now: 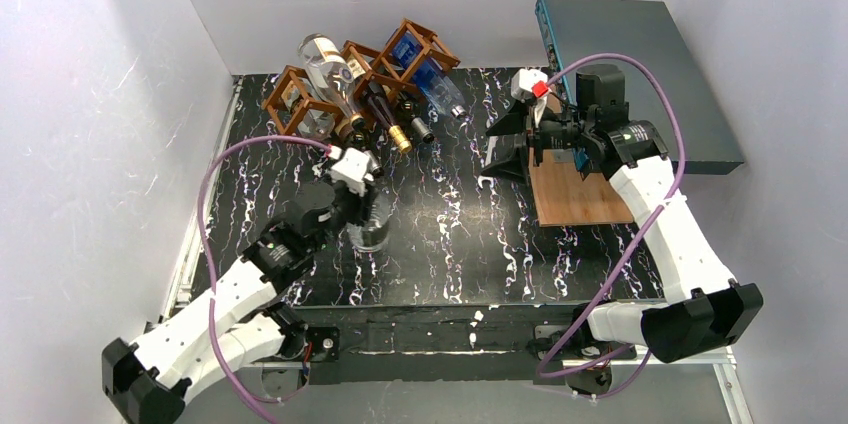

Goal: Take the wine bottle off the wine rack
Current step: Move the wine bottle to the center of the board.

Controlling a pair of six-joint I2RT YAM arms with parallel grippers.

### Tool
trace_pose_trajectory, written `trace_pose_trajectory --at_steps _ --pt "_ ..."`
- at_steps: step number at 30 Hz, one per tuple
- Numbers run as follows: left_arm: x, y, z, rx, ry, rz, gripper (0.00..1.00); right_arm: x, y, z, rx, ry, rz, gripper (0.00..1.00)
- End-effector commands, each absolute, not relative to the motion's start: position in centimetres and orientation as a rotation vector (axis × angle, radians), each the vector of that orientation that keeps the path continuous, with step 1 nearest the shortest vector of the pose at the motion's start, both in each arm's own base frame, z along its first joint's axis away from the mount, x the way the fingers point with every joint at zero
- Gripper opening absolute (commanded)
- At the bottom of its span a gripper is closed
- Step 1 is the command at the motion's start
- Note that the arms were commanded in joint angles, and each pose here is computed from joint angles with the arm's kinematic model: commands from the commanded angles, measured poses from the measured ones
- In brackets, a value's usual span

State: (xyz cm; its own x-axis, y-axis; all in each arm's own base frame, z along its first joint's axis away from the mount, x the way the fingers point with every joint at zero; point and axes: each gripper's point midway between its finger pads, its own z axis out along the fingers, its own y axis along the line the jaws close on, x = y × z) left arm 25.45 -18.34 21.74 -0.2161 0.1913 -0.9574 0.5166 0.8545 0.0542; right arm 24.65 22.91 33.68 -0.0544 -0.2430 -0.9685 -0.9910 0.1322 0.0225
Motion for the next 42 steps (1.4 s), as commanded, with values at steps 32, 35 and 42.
trace_pose_trajectory --at_steps 32,35,42 --pt "38.6 11.8 34.4 -0.541 1.435 0.33 0.0 23.5 24.0 32.8 -1.363 1.308 1.144 0.98" --pt "40.4 14.1 34.6 -0.577 1.41 0.346 0.0 23.2 23.9 32.7 -1.375 1.3 1.141 0.98" --pt "45.2 16.3 35.0 -0.527 1.413 0.368 0.0 23.1 24.0 31.9 -1.402 1.304 1.145 0.98"
